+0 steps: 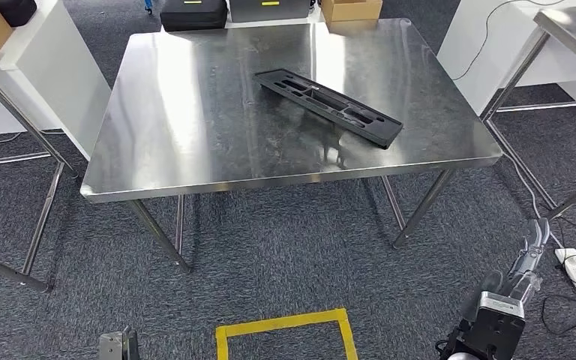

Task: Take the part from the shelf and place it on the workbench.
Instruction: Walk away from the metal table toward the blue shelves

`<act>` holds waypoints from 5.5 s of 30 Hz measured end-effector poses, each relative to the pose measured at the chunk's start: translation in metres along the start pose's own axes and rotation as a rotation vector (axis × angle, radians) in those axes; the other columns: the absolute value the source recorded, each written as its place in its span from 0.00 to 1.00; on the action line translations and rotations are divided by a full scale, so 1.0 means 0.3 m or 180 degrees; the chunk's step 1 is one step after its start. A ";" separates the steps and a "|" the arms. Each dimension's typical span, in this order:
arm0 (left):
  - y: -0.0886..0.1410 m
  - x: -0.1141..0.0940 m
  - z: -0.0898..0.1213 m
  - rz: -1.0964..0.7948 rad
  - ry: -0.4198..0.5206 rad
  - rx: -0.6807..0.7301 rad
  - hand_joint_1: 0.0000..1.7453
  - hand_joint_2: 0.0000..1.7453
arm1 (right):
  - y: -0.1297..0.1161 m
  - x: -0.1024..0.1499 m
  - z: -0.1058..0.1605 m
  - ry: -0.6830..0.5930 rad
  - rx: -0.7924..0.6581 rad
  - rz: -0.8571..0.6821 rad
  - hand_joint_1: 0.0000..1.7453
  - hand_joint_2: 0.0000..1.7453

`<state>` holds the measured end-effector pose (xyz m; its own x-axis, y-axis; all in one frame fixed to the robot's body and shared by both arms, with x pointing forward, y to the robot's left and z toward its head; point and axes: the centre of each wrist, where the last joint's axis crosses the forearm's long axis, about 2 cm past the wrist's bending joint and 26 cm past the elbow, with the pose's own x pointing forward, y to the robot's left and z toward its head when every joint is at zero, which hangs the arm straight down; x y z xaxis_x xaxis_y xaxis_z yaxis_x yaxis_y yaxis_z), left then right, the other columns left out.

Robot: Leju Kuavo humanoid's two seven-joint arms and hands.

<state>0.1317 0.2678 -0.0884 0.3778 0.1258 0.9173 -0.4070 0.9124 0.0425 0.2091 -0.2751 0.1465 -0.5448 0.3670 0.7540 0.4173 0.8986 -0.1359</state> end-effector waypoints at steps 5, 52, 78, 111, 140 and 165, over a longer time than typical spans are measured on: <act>0.000 0.004 -0.005 0.0021 -0.0005 0.0025 0.00 0.00 | 0.007 -0.008 -0.014 0.0004 -0.0007 -0.0014 0.00 0.00; -0.020 0.022 -0.018 -0.0004 -0.0062 -0.0074 0.00 0.00 | -0.049 0.020 0.042 0.0201 -0.0142 0.0096 0.00 0.00; -0.056 0.044 -0.031 0.0037 -0.0132 -0.0159 0.00 0.00 | -0.107 0.012 0.076 0.0259 -0.0203 0.0158 0.00 0.00; -0.055 0.042 -0.028 0.0066 -0.0139 -0.0125 0.00 0.00 | -0.111 0.004 0.075 0.0322 -0.0241 0.0129 0.00 0.00; -0.074 0.088 -0.072 0.0073 -0.0234 -0.0118 0.00 0.00 | -0.095 -0.013 0.079 0.0516 -0.0363 -0.0152 0.00 0.00; -0.077 0.093 -0.076 0.0112 -0.0241 -0.0064 0.00 0.00 | -0.080 -0.026 0.066 0.0535 -0.0352 -0.0160 0.00 0.00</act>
<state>0.1705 0.2591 -0.0729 0.2992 0.1287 0.9455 -0.4019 0.9157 0.0026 0.1890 -0.2950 0.1313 -0.4419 0.2687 0.8559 0.4750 0.8795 -0.0309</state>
